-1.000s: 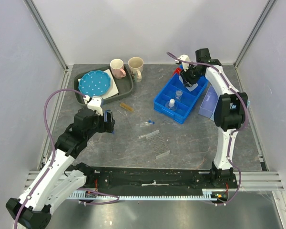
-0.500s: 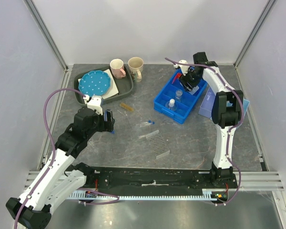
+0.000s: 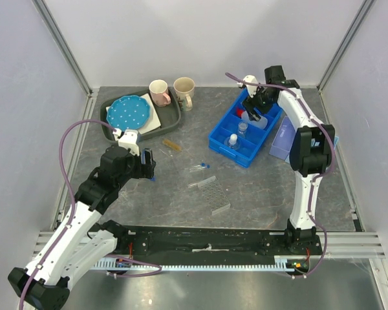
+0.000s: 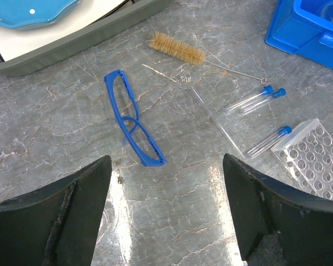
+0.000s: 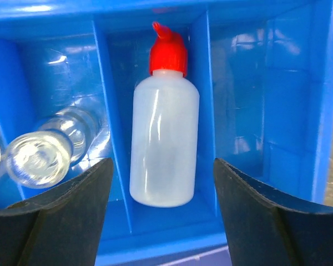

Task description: Organize the chemistry lab equipment

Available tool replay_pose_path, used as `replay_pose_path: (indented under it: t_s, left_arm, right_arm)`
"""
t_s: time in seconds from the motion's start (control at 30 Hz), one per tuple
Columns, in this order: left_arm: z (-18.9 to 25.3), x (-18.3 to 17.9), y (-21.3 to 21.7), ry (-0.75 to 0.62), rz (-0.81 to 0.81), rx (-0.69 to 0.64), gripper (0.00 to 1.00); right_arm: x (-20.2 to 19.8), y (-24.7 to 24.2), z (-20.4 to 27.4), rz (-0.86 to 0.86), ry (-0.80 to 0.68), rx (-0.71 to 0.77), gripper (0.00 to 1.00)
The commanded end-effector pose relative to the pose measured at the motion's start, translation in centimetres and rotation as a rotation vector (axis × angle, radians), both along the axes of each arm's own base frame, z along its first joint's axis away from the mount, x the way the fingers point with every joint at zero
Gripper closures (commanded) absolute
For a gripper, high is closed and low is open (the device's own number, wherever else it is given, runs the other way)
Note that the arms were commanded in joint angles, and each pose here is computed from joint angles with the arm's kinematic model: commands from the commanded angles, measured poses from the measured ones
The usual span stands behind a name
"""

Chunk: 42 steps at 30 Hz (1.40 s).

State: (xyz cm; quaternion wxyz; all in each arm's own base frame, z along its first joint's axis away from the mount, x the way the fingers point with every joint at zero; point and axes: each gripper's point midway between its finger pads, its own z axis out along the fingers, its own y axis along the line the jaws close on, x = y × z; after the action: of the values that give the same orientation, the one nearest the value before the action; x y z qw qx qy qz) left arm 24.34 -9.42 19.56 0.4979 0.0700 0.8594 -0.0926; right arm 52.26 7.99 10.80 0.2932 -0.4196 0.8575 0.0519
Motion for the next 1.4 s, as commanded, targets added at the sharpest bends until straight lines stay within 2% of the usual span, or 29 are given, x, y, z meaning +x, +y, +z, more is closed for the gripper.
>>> replay_pose_path:
  t_s: [0.0,0.17,0.23,0.3,0.33,0.37,0.43,0.57,0.67,0.73,0.93,1.13,1.23,1.37]
  left_arm:
    - [0.9,0.6,0.4,-0.058,0.002,0.019,0.12]
    - [1.0,0.5,0.5,-0.061,0.006,0.017,0.12]
    - [1.0,0.5,0.4,-0.061,0.005,0.017,0.11]
    - [1.0,0.6,0.5,-0.063,0.009,0.018,0.11]
    - [0.9,0.6,0.5,-0.060,0.010,0.018,0.10]
    - [1.0,0.6,0.5,-0.064,0.011,0.017,0.09]
    - [1.1,0.5,0.7,-0.067,0.016,0.015,0.08]
    - [1.0,0.5,0.8,-0.063,0.026,0.007,0.06]
    - [0.8,0.4,0.6,-0.047,0.027,-0.005,0.05]
    - [1.0,0.4,0.4,-0.041,0.022,-0.017,0.04]
    - [0.7,0.0,-0.7,0.036,0.040,-0.107,0.05]
    - [-0.9,-0.3,-1.1,0.160,0.108,-0.171,0.05]
    - [-2.3,-0.4,-0.3,0.224,0.191,-0.164,0.07]
    - [-3.7,-1.0,3.1,0.300,0.435,-0.118,0.11]
  right_arm:
    - [-0.8,1.5,8.1,0.016,-0.139,0.097,0.19]
    - [-4.1,3.2,11.7,0.053,-0.163,0.213,0.10]
    - [-5.5,3.6,11.7,0.062,-0.147,0.253,0.08]
    - [-7.0,4.5,13.6,0.075,-0.173,0.322,0.02]
    - [-7.9,4.8,12.7,0.069,-0.145,0.342,0.02]
    - [-9.0,5.1,14.1,0.062,-0.162,0.384,0.02]
    - [-9.8,5.3,13.8,0.048,-0.178,0.410,0.02]
    - [-11.3,4.2,17.1,-0.021,-0.323,0.429,0.02]
    - [-11.5,3.3,18.2,-0.142,-0.379,0.478,0.02]
    - [-12.2,3.5,18.0,-0.156,-0.342,0.520,0.02]
    - [-16.0,6.4,16.6,0.030,-0.228,0.645,0.02]
    - [-17.4,7.3,15.4,0.082,-0.172,0.688,0.01]
    - [-18.1,7.8,15.0,0.106,-0.144,0.715,0.02]
    - [-18.7,8.2,14.2,0.131,-0.108,0.737,0.02]
